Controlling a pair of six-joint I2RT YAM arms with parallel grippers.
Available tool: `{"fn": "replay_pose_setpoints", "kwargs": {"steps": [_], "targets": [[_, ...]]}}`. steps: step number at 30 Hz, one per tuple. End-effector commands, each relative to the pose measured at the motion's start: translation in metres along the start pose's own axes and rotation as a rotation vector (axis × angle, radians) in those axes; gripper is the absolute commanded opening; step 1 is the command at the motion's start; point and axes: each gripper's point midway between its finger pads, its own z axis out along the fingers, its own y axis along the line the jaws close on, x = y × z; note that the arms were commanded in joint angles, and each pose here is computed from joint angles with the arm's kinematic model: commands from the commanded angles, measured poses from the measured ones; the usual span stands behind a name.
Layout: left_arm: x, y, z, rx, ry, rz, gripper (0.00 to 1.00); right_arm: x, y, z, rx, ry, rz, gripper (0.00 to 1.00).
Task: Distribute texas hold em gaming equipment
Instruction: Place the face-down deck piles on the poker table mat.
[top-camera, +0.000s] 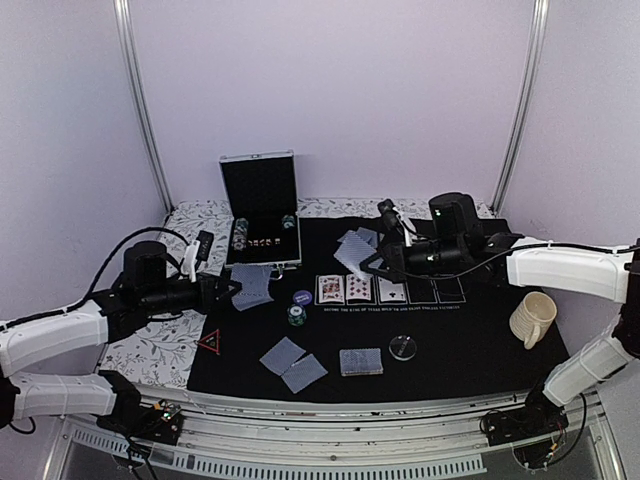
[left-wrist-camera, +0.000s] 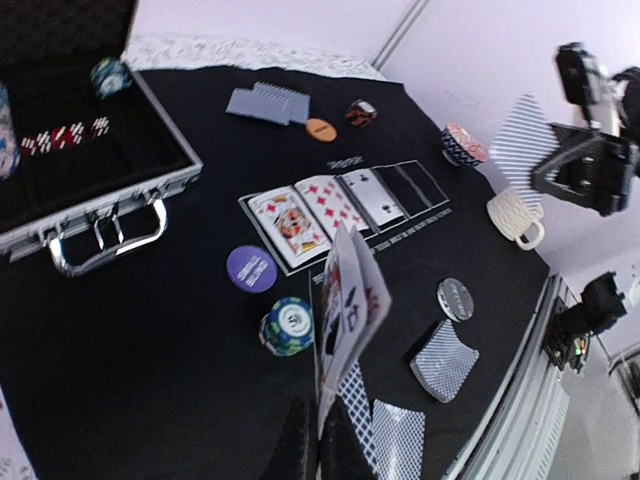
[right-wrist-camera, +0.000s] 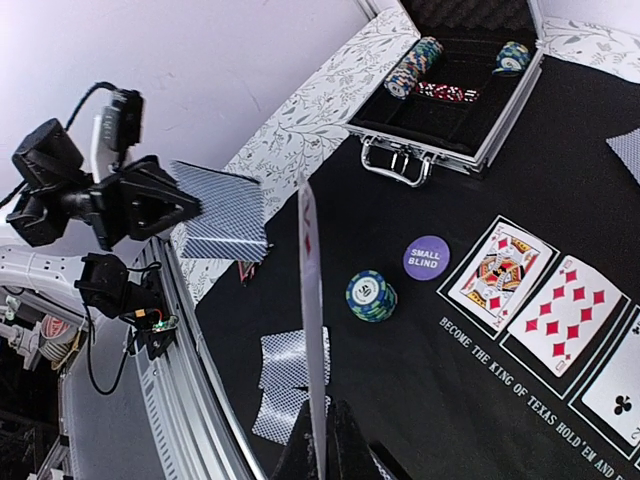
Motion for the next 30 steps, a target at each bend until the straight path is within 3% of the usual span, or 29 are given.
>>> {"fn": "replay_pose_setpoints", "kwargs": {"steps": [1,9,20,26,30], "targets": [[0.023,0.040,0.006,-0.092,0.000,-0.211,0.00,-0.005,0.011,0.012,0.007,0.029,-0.062,0.02],[0.068,0.074,0.022,-0.150,0.069,-0.370,0.00,0.002,0.014,0.018,0.006,0.056,-0.076,0.02],[0.086,0.109,0.033,-0.203,0.100,-0.481,0.00,0.003,0.017,0.015,0.005,0.063,-0.086,0.02],[0.104,0.137,0.033,-0.353,0.161,-0.500,0.06,0.003,0.022,0.015,-0.005,0.065,-0.093,0.02],[0.106,0.138,0.033,-0.363,0.170,-0.518,0.16,0.002,0.023,0.015,-0.005,0.067,-0.100,0.02]]}}
